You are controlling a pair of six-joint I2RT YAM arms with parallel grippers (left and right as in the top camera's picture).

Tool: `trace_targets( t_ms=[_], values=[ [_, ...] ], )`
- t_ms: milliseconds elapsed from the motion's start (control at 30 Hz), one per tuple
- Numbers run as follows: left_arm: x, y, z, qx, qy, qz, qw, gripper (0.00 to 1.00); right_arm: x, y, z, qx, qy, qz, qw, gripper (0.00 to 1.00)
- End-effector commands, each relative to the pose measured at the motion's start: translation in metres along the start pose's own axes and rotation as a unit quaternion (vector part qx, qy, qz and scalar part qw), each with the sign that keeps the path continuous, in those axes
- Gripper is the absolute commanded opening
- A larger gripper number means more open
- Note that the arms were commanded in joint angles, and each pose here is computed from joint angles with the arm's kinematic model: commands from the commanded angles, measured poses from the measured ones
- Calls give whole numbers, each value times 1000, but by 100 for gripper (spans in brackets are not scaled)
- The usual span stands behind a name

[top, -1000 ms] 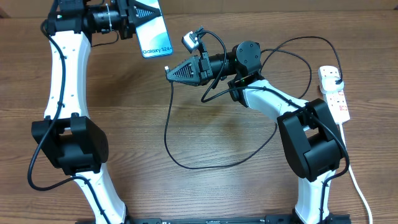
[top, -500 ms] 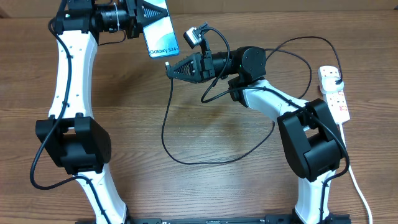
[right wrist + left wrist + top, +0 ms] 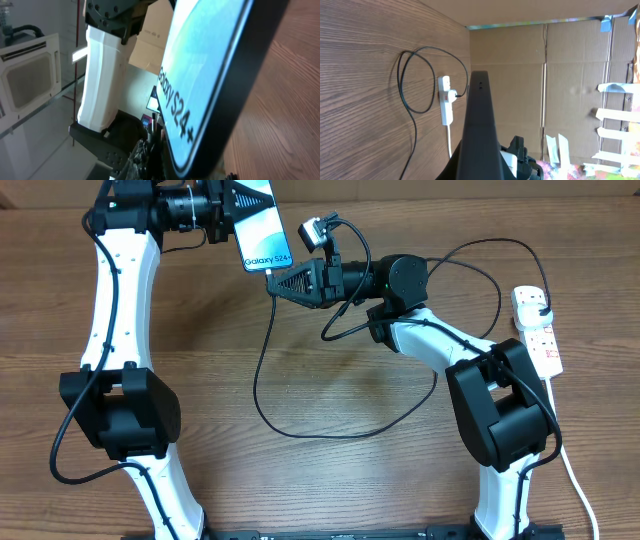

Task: Plug charger to phone and switch on socket
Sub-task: 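Push the plug up into the phone's bottom port with the right gripper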

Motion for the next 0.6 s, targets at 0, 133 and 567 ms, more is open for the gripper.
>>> trace_targets(
  t_ms=[0, 133, 567],
  values=[
    [-1, 7, -15, 12, 15, 11, 1000, 4, 1, -4, 3, 0, -4, -16, 1000, 4],
    [-1, 7, -15, 11, 17, 13, 1000, 4, 0, -4, 2, 2, -2, -16, 1000, 4],
    [-10, 4, -14, -13, 24, 12, 1000, 4, 0, -2, 1, 2, 1, -7, 1000, 4]
  ],
)
Point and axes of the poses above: each gripper's point midway between its finger pads, its own x axis out along the fingers, its own z axis along the line the jaws close on, y = z × x, the point moved 8 cm from there along -x, back along the fingers, and after that the axes turned 5 degrees about -x, right-handed, at the moved point
